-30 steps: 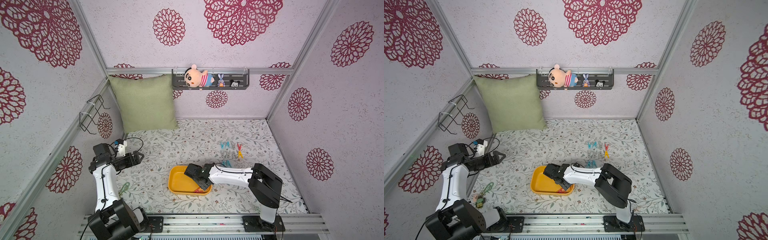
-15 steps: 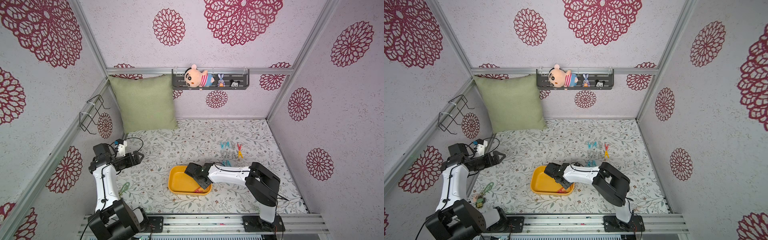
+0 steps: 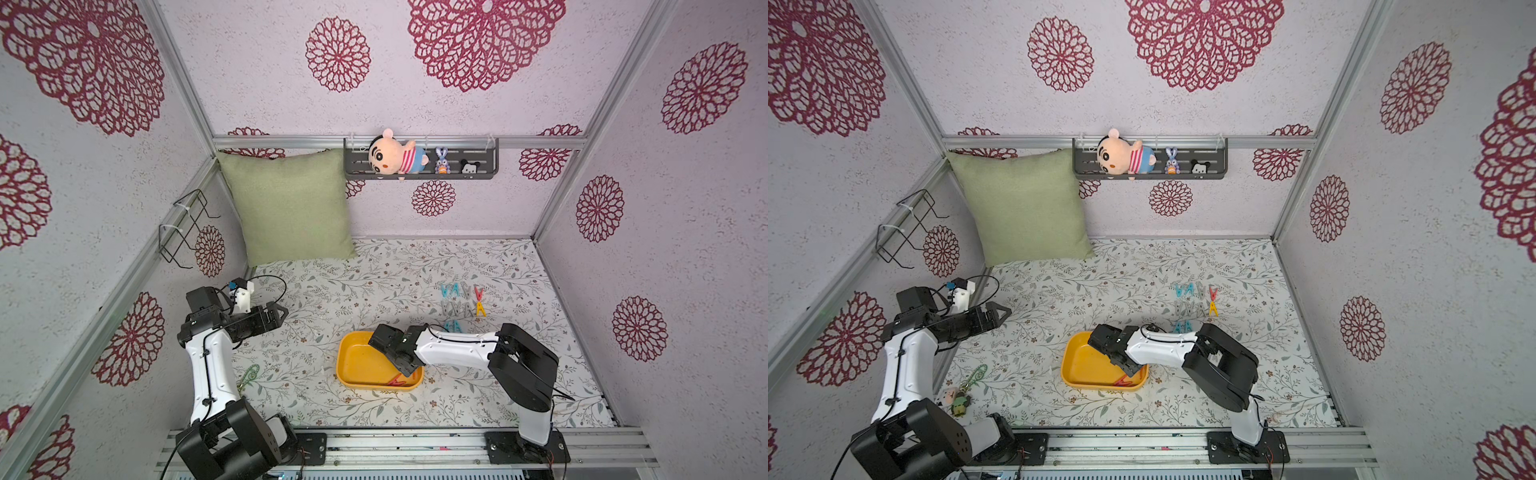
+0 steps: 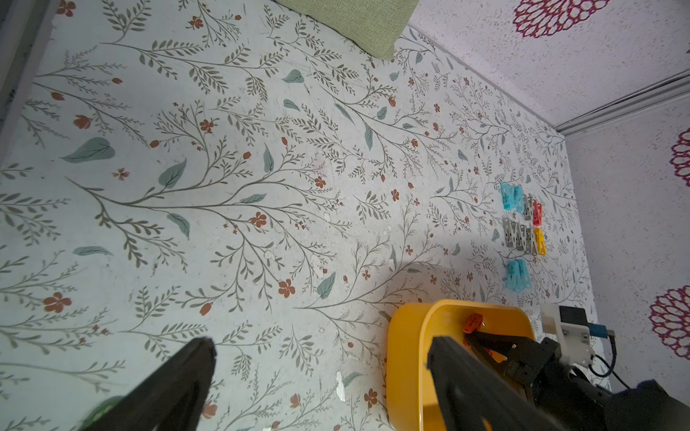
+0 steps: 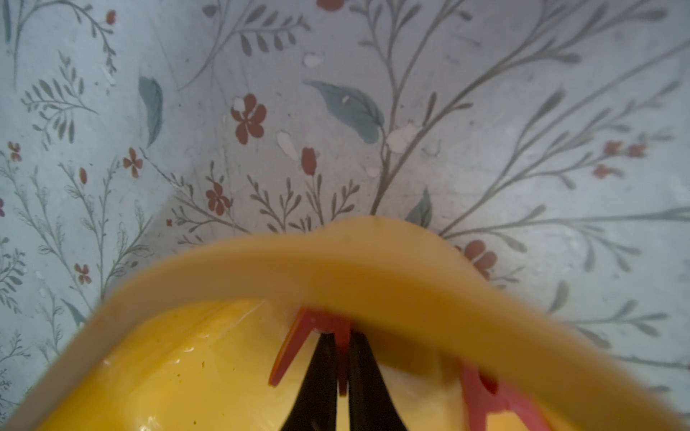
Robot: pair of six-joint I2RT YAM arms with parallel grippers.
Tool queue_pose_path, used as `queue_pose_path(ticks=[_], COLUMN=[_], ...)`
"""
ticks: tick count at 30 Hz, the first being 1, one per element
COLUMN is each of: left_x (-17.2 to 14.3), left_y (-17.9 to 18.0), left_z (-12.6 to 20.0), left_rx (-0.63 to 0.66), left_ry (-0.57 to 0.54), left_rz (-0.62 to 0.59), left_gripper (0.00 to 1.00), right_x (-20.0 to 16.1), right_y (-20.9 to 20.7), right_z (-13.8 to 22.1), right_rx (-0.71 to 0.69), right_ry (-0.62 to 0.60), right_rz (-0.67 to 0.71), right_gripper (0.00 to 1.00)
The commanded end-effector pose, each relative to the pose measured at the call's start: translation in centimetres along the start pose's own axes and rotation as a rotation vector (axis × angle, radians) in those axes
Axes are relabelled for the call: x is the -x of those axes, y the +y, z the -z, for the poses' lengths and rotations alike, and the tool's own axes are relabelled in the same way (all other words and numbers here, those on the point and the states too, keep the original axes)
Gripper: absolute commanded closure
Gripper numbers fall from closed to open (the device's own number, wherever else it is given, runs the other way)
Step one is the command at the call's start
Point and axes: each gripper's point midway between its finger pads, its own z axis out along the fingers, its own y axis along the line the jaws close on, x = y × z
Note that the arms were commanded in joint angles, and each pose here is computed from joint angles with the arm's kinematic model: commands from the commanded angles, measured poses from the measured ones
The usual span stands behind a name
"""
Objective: Take the clothespins out of the storage box
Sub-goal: Pick up the clothespin from the storage box.
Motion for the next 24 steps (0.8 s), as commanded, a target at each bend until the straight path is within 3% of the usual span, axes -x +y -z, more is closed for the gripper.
queue_pose_path(ticks=[1,17,24], left_x=[0.8,0.9,0.9], left_y=[-0.9,-1.0,-1.0], left_z=[0.7,0.7,0.8], left_rx=[-0.015,-0.014,-0.013], left_ry=[-0.026,-0.032,-0.035], left_rz=[-0.039,-0.041,-0.042], left_gripper=[0.03,0.03,0.03], right_x=[0.0,0.0,2.3], right_y=[-0.8,0.6,2.4], right_z=[0.2,6.9,11.5], right_rx=[-0.037,0.064,0.132], right_ry=[-0.014,-0.031,-0.135], right_rz=[0.044,0.334,0.582], right_gripper=[0.89,1.0,1.0])
